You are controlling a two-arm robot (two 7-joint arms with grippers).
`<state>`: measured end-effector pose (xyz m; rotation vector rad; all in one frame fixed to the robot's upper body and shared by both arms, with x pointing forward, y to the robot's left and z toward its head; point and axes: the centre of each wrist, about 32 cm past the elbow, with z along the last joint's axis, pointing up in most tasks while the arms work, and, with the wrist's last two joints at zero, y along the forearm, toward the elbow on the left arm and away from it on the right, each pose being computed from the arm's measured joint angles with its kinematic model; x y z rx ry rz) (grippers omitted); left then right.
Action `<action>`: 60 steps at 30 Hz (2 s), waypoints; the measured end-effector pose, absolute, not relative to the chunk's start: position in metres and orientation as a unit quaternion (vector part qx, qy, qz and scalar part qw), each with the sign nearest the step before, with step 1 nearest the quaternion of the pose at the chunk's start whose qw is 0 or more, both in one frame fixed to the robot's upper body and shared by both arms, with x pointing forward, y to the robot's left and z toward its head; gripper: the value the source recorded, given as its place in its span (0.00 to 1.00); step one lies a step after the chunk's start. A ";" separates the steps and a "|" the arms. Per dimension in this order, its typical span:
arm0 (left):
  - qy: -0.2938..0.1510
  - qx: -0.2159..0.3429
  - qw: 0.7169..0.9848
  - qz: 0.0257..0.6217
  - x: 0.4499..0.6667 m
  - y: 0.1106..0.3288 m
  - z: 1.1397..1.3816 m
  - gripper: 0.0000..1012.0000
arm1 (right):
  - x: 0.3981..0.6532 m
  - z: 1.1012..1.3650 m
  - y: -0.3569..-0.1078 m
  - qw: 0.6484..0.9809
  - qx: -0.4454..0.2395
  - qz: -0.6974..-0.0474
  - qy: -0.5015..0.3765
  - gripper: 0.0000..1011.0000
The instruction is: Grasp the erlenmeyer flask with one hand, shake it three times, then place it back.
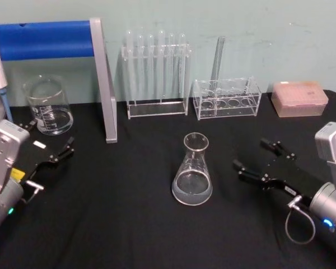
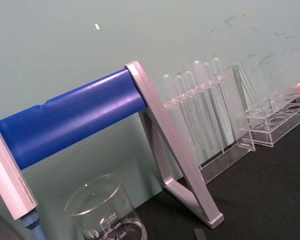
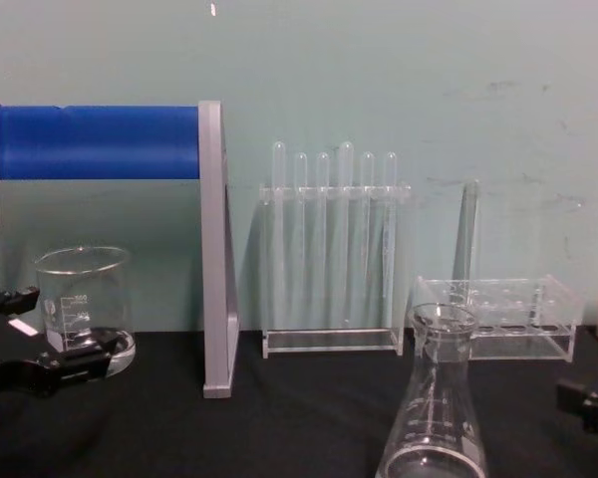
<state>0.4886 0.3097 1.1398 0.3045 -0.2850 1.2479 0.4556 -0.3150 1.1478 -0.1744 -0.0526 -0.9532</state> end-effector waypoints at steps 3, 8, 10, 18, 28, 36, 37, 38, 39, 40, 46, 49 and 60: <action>-0.132 0.142 0.791 0.580 0.489 0.310 1.140 0.99 | 0.455 1.148 -0.312 0.892 -0.080 -0.444 -0.022 0.99; -0.132 0.141 0.791 0.580 0.489 0.310 1.140 0.99 | 0.456 1.148 -0.309 0.907 -0.069 -0.414 -0.019 0.99; -0.132 0.141 0.791 0.580 0.489 0.310 1.140 0.99 | 0.457 1.147 -0.308 0.911 -0.067 -0.407 -0.018 0.99; -0.132 0.141 0.791 0.580 0.489 0.310 1.140 0.99 | 0.467 1.145 -0.300 0.924 -0.057 -0.378 -0.013 0.99; -0.132 0.141 0.791 0.580 0.489 0.310 1.140 0.99 | 0.481 1.143 -0.283 0.934 -0.052 -0.354 -0.019 0.99; -0.132 0.141 0.791 0.580 0.489 0.310 1.140 0.99 | 0.488 1.143 -0.273 0.937 -0.047 -0.345 -0.021 0.99; -0.132 0.141 0.791 0.580 0.489 0.310 1.140 0.99 | 0.489 1.143 -0.272 0.937 -0.046 -0.345 -0.021 0.99; -0.132 0.141 0.791 0.580 0.489 0.310 1.140 0.99 | 0.490 1.143 -0.271 0.937 -0.044 -0.345 -0.021 0.99; -0.132 0.141 0.791 0.580 0.489 0.310 1.140 0.99 | 0.490 1.143 -0.271 0.937 -0.044 -0.345 -0.021 0.99; -0.132 0.141 0.791 0.580 0.489 0.310 1.140 0.99 | 0.492 1.143 -0.270 0.937 -0.043 -0.345 -0.020 0.99; -0.132 0.141 0.791 0.580 0.489 0.310 1.140 0.99 | 0.497 1.143 -0.265 0.938 -0.037 -0.343 -0.017 0.99; -0.132 0.141 0.791 0.580 0.489 0.310 1.140 0.99 | 0.500 1.143 -0.263 0.939 -0.035 -0.341 -0.015 0.99; -0.132 0.142 0.791 0.580 0.489 0.310 1.140 0.99 | 0.506 1.142 -0.256 0.939 -0.036 -0.343 -0.014 0.99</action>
